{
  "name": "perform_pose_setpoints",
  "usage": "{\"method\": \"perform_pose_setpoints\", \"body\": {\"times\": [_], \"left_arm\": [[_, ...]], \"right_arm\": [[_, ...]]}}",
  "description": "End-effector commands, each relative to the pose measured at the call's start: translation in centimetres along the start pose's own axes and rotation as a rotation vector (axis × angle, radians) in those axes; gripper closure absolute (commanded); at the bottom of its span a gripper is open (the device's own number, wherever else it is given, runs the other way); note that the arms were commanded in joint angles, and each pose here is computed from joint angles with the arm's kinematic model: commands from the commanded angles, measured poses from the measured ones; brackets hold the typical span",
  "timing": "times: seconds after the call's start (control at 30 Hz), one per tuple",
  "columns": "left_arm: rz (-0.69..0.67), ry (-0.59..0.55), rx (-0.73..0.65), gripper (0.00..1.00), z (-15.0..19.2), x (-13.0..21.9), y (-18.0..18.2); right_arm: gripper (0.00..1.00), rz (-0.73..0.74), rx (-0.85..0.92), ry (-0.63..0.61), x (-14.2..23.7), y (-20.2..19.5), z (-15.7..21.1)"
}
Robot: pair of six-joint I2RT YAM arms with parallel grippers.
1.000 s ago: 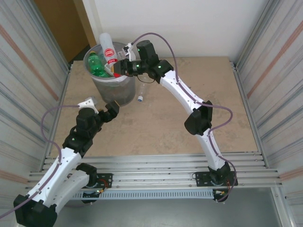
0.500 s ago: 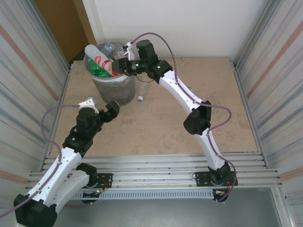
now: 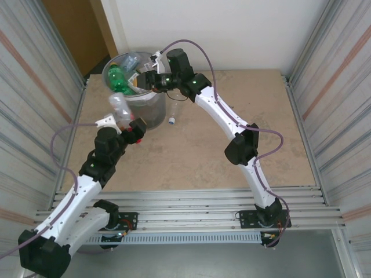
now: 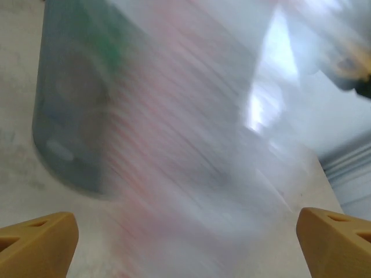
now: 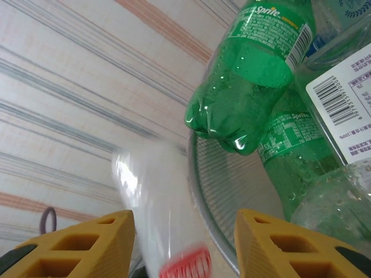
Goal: Put the plastic bottles in the bin
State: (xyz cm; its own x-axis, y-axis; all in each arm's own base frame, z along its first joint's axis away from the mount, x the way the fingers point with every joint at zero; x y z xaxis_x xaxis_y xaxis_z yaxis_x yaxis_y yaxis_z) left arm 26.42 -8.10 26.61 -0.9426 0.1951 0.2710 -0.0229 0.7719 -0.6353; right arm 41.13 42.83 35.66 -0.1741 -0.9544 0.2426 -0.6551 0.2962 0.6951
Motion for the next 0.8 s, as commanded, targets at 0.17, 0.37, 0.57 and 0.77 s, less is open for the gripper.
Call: {"method": "perform_pose_setpoints", "body": {"times": [0.17,0.37,0.57,0.77], "left_arm": [[0.020,-0.098,-0.003,0.38,-3.5,-4.6,-0.5],[0.022,-0.054,0.007,0.58,-2.1,-6.5,0.2],[0.026,-0.067,-0.014,0.58,-2.6,-6.3,-0.2],[0.070,-0.053,-0.022,0.76,-2.5,-4.6,-1.3]], "right_arm": [[0.52,0.147,0.035,0.041,2.2,-0.1,1.0],[0.52,0.231,0.096,0.036,4.4,0.6,1.0],[0.52,0.242,0.106,0.042,4.7,1.1,1.2],[0.51,0.279,0.137,0.025,5.9,1.9,1.1]]}}
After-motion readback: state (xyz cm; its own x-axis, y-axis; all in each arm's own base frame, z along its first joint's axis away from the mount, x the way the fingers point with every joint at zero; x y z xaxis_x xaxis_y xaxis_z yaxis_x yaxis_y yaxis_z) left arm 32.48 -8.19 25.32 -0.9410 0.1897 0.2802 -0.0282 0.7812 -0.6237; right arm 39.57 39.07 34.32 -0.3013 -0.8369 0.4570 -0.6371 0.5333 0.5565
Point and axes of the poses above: each hand's point on the last joint's axis, 136 mm out from that joint toward the fingers, its own x axis back along the fingers, its own y axis along the line the jaws close on, z = x × y, the point moved 6 cm from there along x, back along the fingers, and after that the axes turned 7 degrees about x, right-handed, at the moved point
